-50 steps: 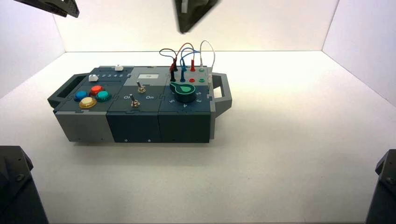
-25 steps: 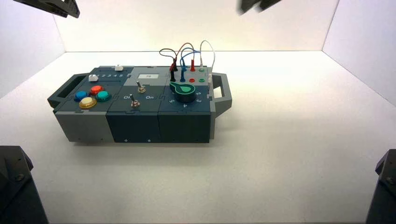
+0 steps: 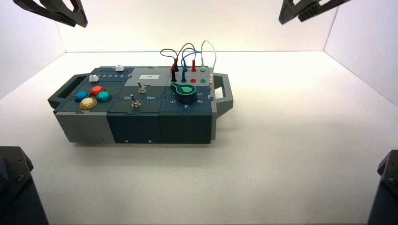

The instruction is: Turn the knob to position 6.

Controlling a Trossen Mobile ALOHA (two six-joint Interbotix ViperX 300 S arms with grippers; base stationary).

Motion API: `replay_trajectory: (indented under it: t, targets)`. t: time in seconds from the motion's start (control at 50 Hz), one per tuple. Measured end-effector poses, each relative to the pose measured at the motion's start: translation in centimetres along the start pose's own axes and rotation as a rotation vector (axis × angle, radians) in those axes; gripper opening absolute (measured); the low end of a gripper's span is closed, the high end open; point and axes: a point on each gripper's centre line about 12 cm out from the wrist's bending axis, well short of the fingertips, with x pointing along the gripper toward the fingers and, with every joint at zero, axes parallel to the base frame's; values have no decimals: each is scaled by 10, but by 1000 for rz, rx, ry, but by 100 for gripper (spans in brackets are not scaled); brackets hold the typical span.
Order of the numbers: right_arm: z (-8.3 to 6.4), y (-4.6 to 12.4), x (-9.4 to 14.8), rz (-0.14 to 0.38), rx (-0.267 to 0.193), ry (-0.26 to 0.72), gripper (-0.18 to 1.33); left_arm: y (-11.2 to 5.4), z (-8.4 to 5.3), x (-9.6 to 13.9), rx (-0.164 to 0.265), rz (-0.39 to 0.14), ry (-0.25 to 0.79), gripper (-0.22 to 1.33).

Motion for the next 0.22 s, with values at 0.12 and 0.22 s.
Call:
replay_trajectory:
  t: [0.12,0.22]
  targets:
    - [0,0,1,-2,-2,-5,122,0,-1,0,1,0,2,73]
    - [0,0,1,-1,-1,-6,122,0,0,0,0,0,-2,73]
